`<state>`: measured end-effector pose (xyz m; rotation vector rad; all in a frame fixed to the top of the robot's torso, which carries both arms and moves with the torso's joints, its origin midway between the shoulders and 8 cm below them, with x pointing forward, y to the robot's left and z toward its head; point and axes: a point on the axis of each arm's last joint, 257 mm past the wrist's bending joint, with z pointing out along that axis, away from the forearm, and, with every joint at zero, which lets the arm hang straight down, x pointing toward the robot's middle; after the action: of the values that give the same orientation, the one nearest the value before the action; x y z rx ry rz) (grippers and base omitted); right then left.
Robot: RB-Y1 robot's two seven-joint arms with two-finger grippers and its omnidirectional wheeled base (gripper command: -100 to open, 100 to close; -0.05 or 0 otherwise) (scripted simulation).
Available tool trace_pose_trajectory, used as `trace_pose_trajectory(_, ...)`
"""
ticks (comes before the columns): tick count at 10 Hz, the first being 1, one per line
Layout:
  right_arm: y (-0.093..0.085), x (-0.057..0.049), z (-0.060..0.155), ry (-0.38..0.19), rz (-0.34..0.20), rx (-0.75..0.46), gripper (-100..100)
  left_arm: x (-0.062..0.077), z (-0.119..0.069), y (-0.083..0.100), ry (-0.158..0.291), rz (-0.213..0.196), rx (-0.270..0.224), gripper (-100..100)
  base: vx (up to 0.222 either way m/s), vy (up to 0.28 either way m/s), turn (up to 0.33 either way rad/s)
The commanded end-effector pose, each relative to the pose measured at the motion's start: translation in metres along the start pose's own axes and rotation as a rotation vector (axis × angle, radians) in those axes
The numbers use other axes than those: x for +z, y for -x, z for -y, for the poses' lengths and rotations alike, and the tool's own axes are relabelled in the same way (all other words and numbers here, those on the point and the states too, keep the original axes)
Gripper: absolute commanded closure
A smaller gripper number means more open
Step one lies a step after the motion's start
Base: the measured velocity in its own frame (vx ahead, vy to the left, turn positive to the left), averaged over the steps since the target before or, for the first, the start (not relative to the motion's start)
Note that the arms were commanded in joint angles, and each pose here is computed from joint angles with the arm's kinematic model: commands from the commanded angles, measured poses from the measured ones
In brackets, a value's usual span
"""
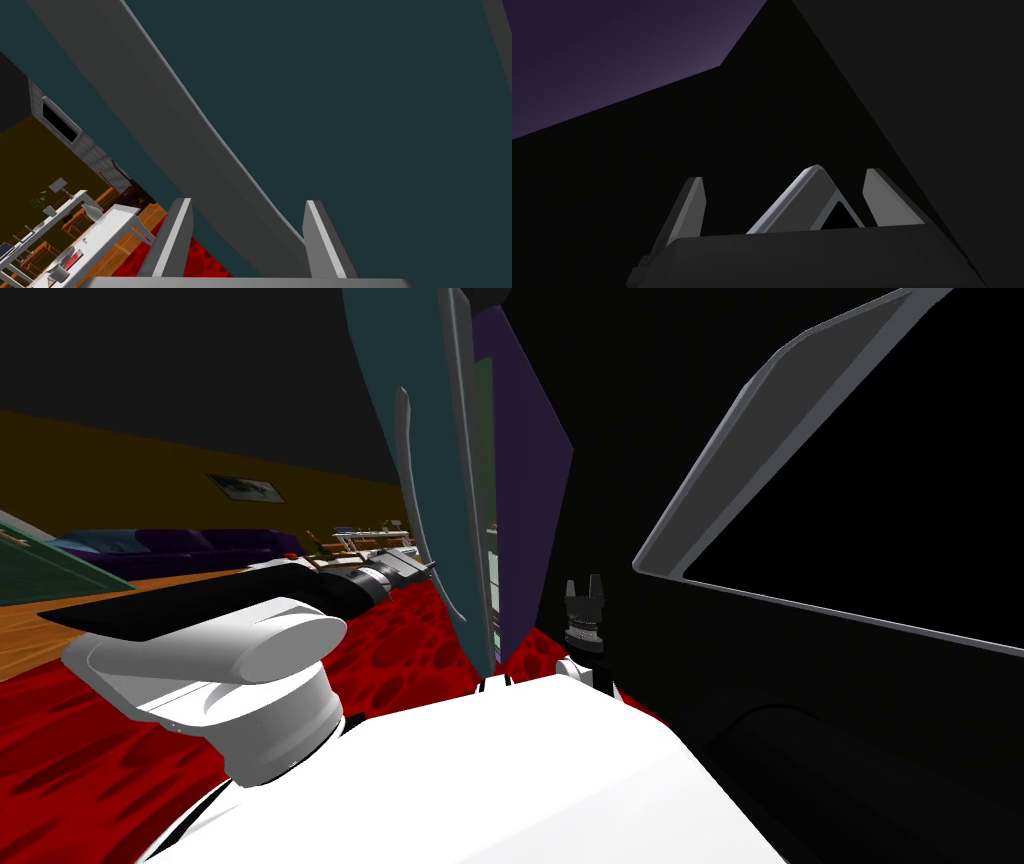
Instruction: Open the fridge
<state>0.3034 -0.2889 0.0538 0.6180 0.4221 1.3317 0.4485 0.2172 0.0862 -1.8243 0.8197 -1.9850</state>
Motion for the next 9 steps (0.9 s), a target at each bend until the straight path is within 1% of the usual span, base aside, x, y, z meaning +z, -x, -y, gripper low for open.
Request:
trace_pose_trajectory(1, 0.000, 0.000, 0.000, 0.000, 0.000, 0.000, 0, 0.000, -0.004, -0.016, 0.016, -0.041, 0.003, 100, -0.078, 0.292, -0.051)
trace_pose_trajectory(2, 0.000, 0.000, 0.000, 0.000, 0.000, 0.000, 0, 0.001, -0.012, -0.023, 0.039, -0.060, 0.003, 100, -0.036, 0.315, -0.035)
trace_pose_trajectory(3, 0.000, 0.000, 0.000, 0.000, 0.000, 0.000, 0, 0.001, -0.012, -0.023, 0.039, -0.060, 0.003, 100, -0.064, 0.287, -0.040)
trace_pose_trajectory(5, 0.000, 0.000, 0.000, 0.000, 0.000, 0.000, 0, 0.001, -0.027, -0.037, 0.086, -0.099, 0.003, 100, -0.073, 0.368, -0.074)
trace_pose_trajectory(6, 0.000, 0.000, 0.000, 0.000, 0.000, 0.000, 0, 0.001, -0.027, -0.037, 0.086, -0.099, 0.003, 100, -0.094, 0.312, -0.036)
trace_pose_trajectory(8, 0.000, 0.000, 0.000, 0.000, 0.000, 0.000, 0, 0.001, -0.042, -0.051, 0.133, -0.137, 0.003, 100, -0.087, 0.353, -0.070)
trace_pose_trajectory(9, 0.000, 0.000, 0.000, 0.000, 0.000, 0.000, 0, 0.001, -0.042, -0.051, 0.133, -0.137, 0.003, 100, -0.086, 0.332, -0.050)
